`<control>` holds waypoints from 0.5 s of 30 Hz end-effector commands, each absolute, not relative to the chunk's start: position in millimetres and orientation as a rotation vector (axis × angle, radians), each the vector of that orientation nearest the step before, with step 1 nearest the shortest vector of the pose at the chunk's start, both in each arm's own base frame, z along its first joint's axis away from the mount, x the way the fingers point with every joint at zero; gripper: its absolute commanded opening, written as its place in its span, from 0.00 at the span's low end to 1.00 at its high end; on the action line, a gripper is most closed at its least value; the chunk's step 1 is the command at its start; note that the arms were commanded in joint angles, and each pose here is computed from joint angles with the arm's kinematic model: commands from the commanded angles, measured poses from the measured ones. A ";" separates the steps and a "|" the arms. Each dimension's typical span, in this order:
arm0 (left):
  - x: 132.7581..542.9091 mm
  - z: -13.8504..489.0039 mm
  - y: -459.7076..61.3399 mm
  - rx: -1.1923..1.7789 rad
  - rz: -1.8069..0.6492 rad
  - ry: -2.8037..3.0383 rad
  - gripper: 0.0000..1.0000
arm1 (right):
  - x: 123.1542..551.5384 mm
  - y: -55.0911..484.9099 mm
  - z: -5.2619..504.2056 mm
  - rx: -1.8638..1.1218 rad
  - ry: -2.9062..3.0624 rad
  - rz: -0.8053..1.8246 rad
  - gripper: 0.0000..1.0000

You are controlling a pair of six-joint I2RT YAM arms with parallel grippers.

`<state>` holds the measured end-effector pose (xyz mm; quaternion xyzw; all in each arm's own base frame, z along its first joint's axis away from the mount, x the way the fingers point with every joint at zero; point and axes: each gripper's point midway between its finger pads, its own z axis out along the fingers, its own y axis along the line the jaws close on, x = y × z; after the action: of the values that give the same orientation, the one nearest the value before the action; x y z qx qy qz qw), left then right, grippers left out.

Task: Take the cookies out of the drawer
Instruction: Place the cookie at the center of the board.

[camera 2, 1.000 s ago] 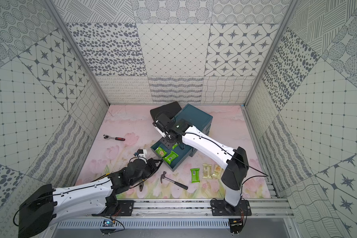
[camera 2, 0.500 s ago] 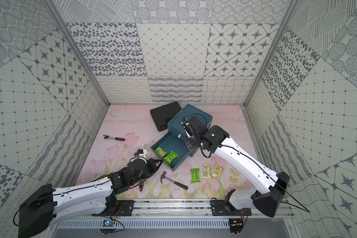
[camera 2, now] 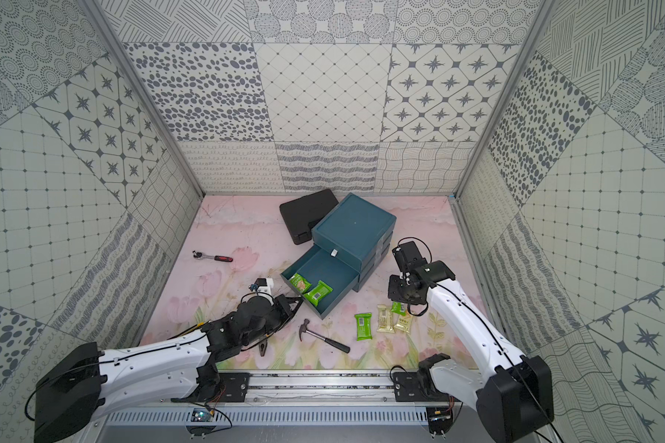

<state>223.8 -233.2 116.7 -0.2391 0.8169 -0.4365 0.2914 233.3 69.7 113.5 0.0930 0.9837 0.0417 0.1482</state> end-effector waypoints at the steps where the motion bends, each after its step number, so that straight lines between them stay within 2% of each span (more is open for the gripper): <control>1: 229.4 120.1 -229.7 -0.654 -1.154 2.136 0.00 | 271.6 81.3 107.3 0.307 2.756 0.222 0.30; 8: 230.5 122.1 -229.4 -0.652 -1.149 2.130 0.00 | 312.1 69.6 71.7 0.304 2.828 0.142 0.30; 15: 231.1 122.7 -230.4 -0.649 -1.149 2.129 0.00 | 321.8 65.5 43.8 0.295 2.913 0.097 0.33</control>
<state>223.8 -233.1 116.2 -0.2393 0.8172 -0.4361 0.2911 310.4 63.5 43.7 0.1126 0.9886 0.0288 0.0962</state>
